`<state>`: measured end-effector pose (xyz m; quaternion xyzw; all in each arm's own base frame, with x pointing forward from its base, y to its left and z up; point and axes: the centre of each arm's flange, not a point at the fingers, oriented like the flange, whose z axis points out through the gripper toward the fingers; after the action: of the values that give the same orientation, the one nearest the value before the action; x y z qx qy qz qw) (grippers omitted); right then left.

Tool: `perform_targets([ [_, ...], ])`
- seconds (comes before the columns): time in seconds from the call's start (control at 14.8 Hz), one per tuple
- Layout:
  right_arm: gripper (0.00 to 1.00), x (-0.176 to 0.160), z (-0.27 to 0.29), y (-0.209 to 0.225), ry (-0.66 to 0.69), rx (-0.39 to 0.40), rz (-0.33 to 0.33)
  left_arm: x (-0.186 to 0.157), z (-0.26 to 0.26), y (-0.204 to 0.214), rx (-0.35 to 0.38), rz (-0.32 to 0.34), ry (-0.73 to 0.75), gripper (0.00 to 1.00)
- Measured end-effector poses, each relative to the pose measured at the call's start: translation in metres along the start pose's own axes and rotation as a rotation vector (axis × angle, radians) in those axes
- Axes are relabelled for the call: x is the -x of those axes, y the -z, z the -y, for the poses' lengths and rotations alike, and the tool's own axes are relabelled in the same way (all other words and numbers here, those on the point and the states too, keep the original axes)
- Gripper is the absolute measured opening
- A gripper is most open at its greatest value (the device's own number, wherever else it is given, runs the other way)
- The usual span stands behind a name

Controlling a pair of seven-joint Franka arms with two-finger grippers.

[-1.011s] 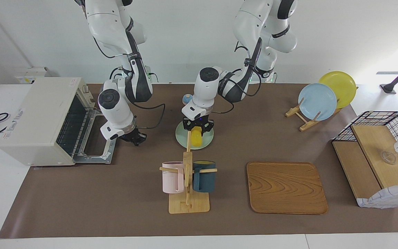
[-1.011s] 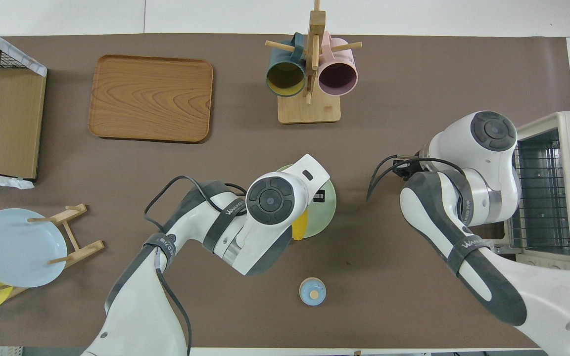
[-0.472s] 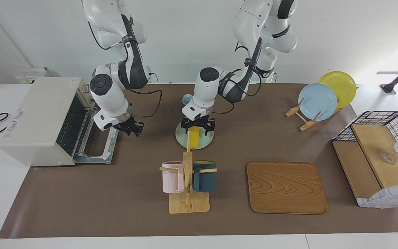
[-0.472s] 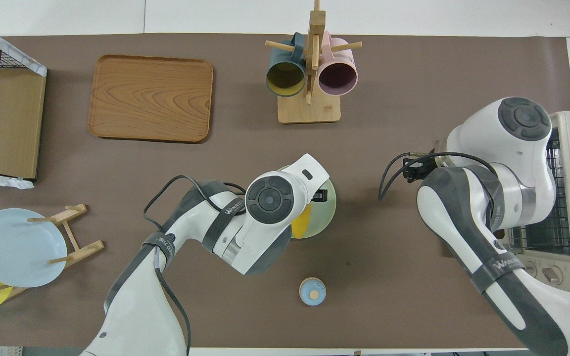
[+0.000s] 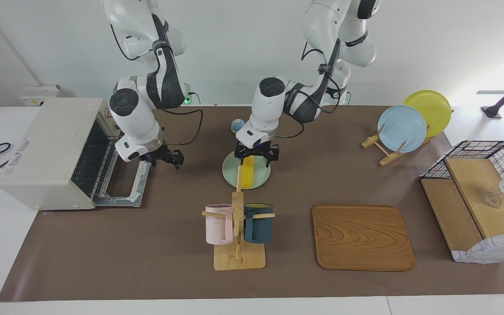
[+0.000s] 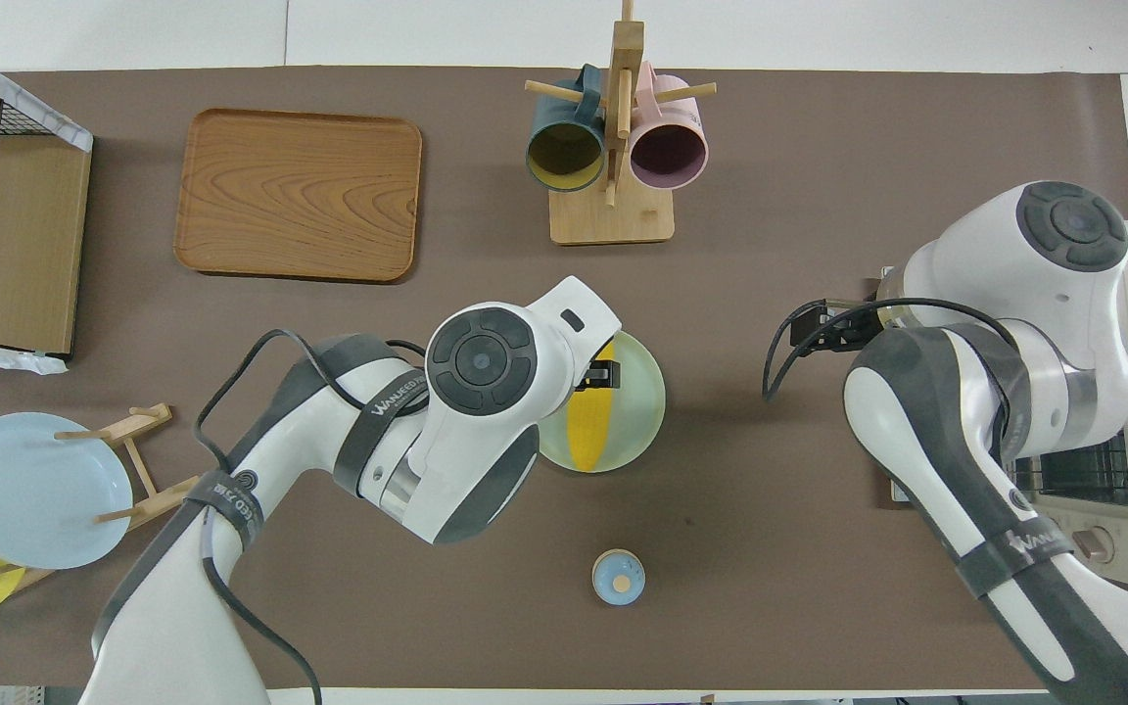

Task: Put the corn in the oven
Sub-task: 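Release the corn and withdraw the left gripper while the right gripper reaches the plate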

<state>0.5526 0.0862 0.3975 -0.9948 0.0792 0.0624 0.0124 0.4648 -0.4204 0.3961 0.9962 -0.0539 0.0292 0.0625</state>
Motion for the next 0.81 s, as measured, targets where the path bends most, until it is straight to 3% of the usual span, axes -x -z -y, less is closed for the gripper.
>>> perform_targets([
  [0.47, 1.0, 0.003, 0.022, 0.033, 0.029, -0.004, -0.008, -0.025, 0.074, 0.054, -0.027, 0.044, 0.017, 1.0],
  [0.81, 0.9, 0.014, 0.057, 0.029, 0.02, -0.01, -0.029, -0.045, 0.157, 0.093, -0.039, 0.077, 0.0, 1.0],
])
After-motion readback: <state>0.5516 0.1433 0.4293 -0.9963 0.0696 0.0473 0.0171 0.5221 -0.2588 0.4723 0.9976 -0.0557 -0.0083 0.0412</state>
